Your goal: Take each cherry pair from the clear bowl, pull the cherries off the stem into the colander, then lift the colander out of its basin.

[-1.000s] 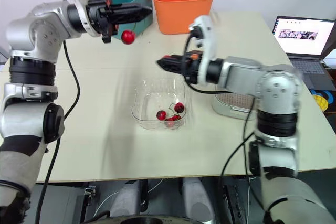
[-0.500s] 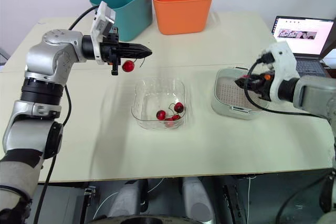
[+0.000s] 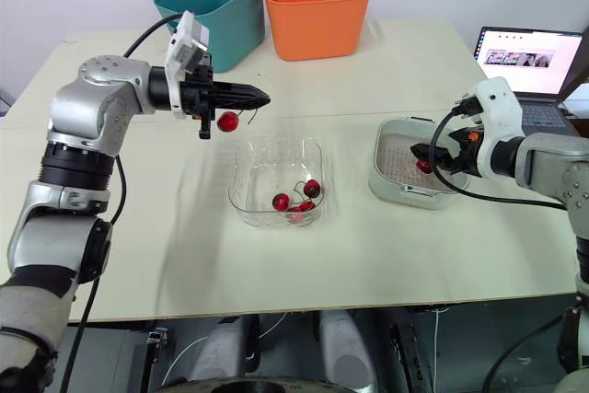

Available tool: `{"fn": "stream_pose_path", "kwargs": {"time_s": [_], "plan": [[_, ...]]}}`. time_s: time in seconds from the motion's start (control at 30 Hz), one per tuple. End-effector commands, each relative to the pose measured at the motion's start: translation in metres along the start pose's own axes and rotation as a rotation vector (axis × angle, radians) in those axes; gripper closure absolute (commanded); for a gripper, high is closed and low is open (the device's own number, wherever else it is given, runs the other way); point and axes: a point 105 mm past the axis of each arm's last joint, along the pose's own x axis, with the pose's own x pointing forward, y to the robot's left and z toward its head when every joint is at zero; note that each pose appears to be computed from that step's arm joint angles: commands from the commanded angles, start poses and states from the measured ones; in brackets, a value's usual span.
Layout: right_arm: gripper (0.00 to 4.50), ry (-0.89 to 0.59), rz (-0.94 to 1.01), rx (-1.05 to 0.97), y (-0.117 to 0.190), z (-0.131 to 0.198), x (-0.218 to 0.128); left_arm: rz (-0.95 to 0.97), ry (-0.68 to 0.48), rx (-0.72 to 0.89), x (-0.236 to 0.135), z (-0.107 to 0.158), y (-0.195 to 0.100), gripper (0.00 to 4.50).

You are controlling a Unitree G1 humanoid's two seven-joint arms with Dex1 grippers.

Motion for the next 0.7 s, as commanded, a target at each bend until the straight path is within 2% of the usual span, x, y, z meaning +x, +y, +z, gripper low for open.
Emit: {"fn": "stream_pose_path", "kwargs": {"time_s": [0.03, 0.2, 0.4, 0.7], "plan": [[0.03, -0.152, 0.094, -0.002, 0.017, 0.038, -0.009, 0.022, -0.064, 0.052, -0.011, 0.027, 0.005, 4.50], [0.03, -0.279, 0.358, 0.048, 0.073, 0.070, 0.001, -0.016, -0.152, 0.018, -0.019, 0.055, 0.003, 4.50], [0.03, -0.356, 0.654, 0.164, 0.132, 0.089, 0.018, -0.037, -0.238, -0.012, -0.024, 0.083, 0.002, 4.50], [0.03, -0.393, 0.857, 0.239, 0.190, 0.105, 0.037, -0.064, -0.234, -0.028, -0.020, 0.083, -0.003, 4.50]]}}
